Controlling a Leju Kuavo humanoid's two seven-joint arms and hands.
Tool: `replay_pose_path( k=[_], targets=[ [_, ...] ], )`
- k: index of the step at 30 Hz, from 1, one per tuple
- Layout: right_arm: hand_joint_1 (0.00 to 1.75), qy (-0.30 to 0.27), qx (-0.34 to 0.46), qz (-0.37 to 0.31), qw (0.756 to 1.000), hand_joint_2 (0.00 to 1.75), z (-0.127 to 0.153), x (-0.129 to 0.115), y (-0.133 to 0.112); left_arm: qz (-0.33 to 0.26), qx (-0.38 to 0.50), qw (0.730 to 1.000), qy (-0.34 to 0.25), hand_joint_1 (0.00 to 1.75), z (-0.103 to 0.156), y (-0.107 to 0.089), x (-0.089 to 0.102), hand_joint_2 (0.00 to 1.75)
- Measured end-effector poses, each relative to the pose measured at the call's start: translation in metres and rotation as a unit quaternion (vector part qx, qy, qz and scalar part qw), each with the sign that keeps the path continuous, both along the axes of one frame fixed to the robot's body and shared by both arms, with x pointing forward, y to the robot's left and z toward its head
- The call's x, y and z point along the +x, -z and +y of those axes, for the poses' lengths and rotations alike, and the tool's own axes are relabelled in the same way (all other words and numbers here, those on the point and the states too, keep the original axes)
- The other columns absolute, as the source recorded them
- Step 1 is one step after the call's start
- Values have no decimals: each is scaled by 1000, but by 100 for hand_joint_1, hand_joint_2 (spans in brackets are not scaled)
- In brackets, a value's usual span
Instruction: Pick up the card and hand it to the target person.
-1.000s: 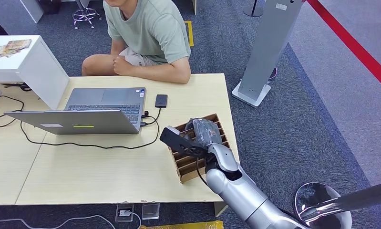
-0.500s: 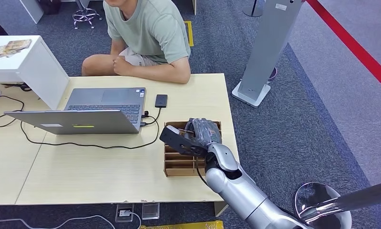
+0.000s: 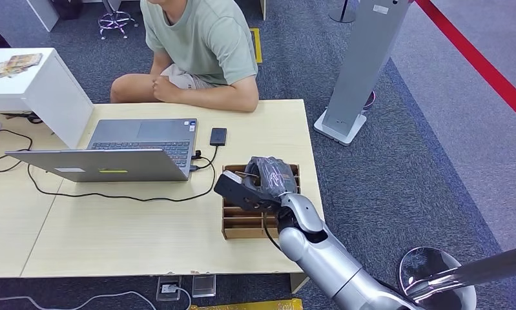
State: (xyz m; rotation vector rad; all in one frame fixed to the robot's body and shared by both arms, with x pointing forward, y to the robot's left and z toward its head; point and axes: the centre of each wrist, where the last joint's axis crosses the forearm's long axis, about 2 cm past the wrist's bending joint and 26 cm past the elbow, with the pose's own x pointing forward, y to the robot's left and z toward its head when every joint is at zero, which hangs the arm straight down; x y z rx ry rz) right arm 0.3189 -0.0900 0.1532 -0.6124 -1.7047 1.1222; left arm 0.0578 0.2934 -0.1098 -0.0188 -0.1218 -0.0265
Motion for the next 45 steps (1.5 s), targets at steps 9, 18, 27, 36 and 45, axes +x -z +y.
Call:
replay_pose_path(
  k=[9, 18, 27, 36, 45],
  targets=[
    [136, -59, 92, -122, 987, 175, -1, -9, -10, -3, 4, 1000, -1, 0, 0, 0, 0, 175],
    [136, -64, 142, -133, 979, 175, -5, -14, -16, -5, 5, 1000, -1, 0, 0, 0, 0, 175],
    [136, -56, 149, -93, 983, 175, 4, 5, -25, -4, 4, 1000, 10, 0, 0, 0, 0, 175],
    [136, -31, 89, -83, 992, 175, 27, 56, -53, -9, 4, 1000, 29, 0, 0, 0, 2, 175],
    [102, -3, 31, -53, 998, 175, 31, 75, -50, -6, 4, 1000, 26, 0, 0, 0, 2, 175]
  ],
)
